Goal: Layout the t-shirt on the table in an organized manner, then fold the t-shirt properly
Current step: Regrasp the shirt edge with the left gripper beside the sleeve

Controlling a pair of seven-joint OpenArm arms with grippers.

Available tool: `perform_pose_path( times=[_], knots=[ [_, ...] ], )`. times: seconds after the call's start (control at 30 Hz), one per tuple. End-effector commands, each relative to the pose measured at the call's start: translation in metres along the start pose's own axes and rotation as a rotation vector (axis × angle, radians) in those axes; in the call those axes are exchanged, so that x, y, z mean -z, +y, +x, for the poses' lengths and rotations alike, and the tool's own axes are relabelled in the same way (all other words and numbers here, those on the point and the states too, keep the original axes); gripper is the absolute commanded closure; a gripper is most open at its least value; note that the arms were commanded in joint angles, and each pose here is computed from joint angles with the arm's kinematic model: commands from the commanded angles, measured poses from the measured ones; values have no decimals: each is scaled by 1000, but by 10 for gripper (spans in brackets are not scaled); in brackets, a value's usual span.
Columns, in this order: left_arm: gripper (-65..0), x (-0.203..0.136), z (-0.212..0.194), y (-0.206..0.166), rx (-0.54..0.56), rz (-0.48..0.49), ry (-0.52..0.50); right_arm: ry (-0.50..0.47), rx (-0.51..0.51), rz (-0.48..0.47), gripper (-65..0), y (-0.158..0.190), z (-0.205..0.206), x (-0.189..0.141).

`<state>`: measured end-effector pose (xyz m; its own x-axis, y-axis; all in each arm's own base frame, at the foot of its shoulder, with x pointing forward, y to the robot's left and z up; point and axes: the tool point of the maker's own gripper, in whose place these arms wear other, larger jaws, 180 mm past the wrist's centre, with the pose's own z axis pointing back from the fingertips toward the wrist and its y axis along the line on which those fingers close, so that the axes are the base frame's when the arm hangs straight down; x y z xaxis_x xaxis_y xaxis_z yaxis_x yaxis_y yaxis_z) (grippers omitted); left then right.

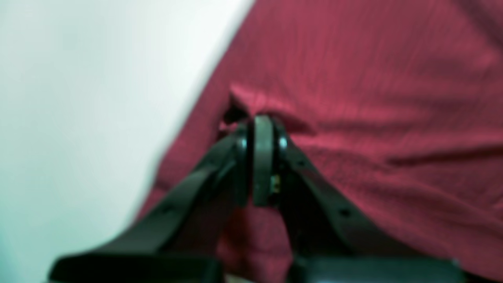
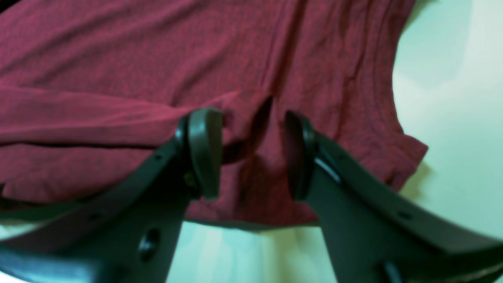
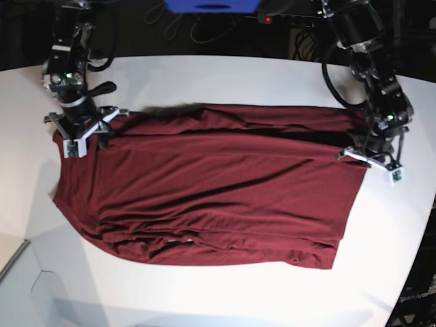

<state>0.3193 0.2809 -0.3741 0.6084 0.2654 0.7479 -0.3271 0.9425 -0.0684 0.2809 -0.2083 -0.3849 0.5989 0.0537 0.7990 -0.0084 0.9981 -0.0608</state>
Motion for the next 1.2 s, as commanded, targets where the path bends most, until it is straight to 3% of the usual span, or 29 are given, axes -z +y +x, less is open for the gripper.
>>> perform_pose_path(
  times=[0.0, 0.27, 0.53, 0.7, 1.17],
  knots=[
    [0, -11, 28, 3, 15, 11, -90, -50, -7, -2, -265, -3, 15, -1],
    [0, -66, 58, -4, 73, 24, -175, -52, -7, -2, -265, -3, 16, -1],
    [0, -76, 21, 22, 22, 89, -100, -53, -5, -1, -265, -3, 16, -1],
    [0, -91, 17, 45, -1, 154, -110, -54, -5, -1, -265, -3, 16, -1],
    [0, -72, 24, 34, -26, 121, -106, -56, -3, 2, -265, -2, 17, -1]
  ],
)
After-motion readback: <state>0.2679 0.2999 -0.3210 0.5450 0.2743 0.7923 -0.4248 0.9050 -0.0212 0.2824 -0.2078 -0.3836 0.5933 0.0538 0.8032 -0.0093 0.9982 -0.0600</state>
